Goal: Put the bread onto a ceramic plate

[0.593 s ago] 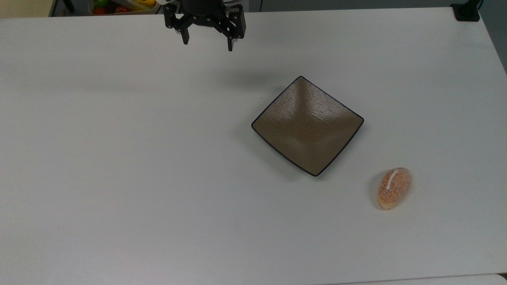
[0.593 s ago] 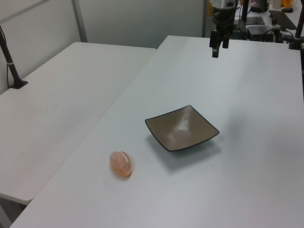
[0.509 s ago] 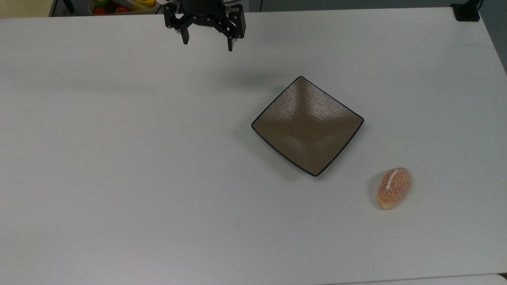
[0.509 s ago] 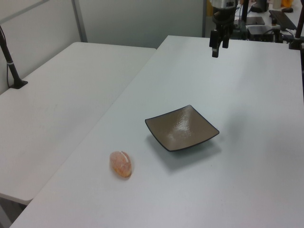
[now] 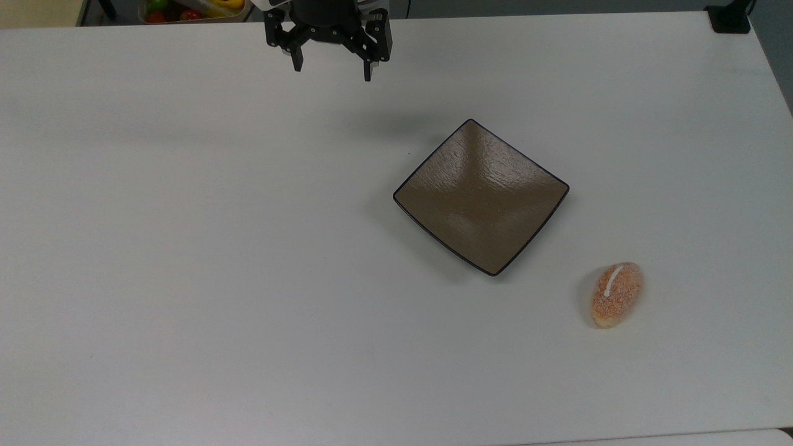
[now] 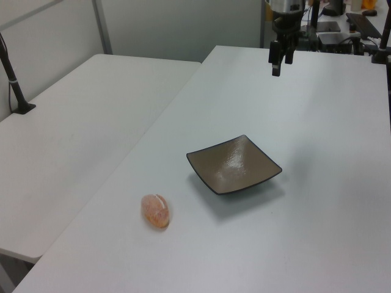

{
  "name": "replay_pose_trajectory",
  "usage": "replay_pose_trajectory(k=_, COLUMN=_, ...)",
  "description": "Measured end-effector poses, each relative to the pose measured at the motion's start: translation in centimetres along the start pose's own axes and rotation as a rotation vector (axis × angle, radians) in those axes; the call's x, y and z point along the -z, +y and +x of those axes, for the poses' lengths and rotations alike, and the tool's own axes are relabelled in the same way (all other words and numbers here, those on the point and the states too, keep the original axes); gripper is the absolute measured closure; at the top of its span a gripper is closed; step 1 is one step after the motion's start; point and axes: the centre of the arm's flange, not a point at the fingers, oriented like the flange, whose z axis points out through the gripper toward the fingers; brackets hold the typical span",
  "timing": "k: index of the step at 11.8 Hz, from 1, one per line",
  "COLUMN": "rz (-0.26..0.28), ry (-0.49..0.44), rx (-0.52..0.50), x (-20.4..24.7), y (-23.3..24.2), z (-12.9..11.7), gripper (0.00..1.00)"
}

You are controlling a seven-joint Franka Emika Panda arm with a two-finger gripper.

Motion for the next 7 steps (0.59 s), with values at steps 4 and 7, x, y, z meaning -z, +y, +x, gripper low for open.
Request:
replay_pose_trajectory(k=4, rz=0.003, ry=0.001, rx=-0.088, x=0.0, y=-1.6, z=-0.2, gripper=0.00)
replay_pose_trajectory(k=7, rz=0.010, ry=0.014, rx=-0.176, x=-0.1, y=-7.0, z=0.2, gripper=0.00)
